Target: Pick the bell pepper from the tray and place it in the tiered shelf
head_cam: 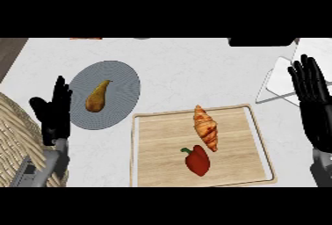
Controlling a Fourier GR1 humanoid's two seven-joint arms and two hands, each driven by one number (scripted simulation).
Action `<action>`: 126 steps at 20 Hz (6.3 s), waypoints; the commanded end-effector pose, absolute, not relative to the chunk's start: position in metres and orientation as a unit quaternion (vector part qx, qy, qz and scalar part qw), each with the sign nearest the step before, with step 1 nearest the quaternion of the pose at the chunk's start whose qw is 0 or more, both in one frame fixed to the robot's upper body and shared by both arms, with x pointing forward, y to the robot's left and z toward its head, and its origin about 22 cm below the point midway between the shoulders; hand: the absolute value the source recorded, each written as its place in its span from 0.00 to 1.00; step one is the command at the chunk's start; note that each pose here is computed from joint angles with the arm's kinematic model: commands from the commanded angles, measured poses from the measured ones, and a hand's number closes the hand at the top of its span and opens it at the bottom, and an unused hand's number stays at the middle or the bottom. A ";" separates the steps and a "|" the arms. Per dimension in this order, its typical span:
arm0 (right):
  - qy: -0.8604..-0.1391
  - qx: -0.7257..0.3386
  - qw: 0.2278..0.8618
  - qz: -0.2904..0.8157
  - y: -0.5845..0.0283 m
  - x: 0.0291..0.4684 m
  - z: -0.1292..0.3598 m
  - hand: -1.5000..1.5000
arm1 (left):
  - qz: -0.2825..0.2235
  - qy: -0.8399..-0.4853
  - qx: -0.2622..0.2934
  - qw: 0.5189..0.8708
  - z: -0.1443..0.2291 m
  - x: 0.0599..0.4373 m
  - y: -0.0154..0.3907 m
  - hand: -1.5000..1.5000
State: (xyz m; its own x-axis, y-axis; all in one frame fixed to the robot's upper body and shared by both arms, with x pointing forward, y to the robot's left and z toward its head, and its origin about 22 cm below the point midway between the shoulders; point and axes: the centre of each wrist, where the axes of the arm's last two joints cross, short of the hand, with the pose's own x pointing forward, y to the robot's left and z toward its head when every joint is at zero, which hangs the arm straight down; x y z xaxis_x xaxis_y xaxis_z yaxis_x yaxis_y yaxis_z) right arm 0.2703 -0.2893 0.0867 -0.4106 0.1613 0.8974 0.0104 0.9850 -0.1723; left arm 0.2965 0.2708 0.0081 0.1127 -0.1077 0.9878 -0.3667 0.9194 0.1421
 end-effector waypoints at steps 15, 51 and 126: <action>-0.784 -0.176 0.567 0.181 -0.082 0.175 -0.011 0.00 | -0.028 -0.612 0.117 0.782 0.009 0.243 0.351 0.50; -0.339 -0.488 0.557 0.579 -0.038 0.179 0.043 0.00 | -0.022 -0.616 0.117 0.779 -0.006 0.229 0.338 0.50; -0.617 -0.513 0.587 0.109 -0.258 0.174 0.302 1.00 | -0.026 -0.616 0.112 0.779 0.008 0.228 0.357 0.50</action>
